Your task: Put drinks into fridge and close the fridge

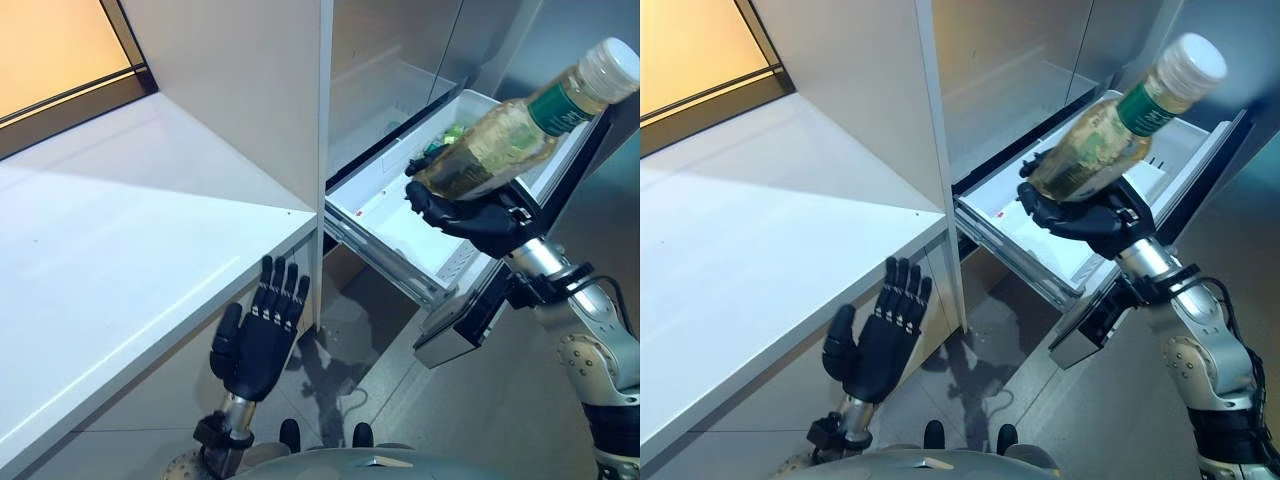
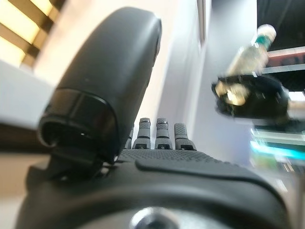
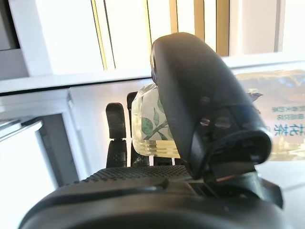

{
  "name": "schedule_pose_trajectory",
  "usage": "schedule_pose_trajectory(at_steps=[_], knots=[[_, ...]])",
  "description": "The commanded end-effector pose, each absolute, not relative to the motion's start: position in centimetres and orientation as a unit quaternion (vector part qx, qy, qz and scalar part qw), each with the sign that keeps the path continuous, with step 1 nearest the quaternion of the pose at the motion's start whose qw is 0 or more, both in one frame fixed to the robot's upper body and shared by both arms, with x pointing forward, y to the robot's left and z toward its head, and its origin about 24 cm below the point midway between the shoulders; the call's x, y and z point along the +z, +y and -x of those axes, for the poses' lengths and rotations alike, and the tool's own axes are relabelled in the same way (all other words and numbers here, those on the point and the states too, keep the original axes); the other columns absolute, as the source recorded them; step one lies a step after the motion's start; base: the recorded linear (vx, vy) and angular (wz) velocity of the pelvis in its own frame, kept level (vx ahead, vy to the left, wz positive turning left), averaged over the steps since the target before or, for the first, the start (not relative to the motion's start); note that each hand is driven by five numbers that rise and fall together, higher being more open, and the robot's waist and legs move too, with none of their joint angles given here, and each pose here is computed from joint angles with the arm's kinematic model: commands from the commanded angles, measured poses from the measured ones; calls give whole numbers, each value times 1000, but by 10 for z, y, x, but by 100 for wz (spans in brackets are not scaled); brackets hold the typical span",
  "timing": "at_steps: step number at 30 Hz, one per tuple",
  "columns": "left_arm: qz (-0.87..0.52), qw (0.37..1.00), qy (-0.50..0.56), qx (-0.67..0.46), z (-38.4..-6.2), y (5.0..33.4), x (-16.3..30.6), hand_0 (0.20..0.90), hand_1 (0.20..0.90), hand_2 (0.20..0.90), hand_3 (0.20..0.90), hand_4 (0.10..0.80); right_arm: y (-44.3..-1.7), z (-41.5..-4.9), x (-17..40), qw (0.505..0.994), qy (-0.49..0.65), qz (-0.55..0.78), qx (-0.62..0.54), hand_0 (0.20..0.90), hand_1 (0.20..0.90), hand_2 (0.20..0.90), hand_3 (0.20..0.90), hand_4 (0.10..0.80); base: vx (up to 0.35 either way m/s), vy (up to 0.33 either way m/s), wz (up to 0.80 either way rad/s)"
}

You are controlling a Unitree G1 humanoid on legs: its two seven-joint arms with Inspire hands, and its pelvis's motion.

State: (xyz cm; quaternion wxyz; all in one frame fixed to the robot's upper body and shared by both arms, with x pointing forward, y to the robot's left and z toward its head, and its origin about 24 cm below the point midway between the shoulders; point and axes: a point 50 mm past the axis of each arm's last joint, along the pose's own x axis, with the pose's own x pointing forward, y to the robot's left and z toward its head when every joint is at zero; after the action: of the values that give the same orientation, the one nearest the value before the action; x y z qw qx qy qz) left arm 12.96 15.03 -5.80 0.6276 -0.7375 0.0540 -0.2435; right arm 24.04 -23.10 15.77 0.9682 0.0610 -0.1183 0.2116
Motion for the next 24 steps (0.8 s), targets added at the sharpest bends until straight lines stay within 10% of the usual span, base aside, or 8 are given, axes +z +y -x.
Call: schedule_pose_trajectory(at_steps=[1, 10, 24], knots=[[691, 682, 59, -233, -136, 157, -63, 900, 900, 900, 900, 800, -254, -229, 227, 927, -334, -29, 169, 300, 300, 300, 200, 100, -9, 0, -16], [279, 938, 207, -9, -151, 215, -86, 900, 900, 900, 900, 800, -262, -253, 242, 943, -303, 70, 117, 300, 300, 300, 200, 100, 10, -15, -14], [61, 910, 404, 69, -105, 243, -130, 900, 900, 900, 900, 800, -283, -316, 264, 963, -175, 179, 97, 300, 300, 300, 200, 100, 75, -39, -3]])
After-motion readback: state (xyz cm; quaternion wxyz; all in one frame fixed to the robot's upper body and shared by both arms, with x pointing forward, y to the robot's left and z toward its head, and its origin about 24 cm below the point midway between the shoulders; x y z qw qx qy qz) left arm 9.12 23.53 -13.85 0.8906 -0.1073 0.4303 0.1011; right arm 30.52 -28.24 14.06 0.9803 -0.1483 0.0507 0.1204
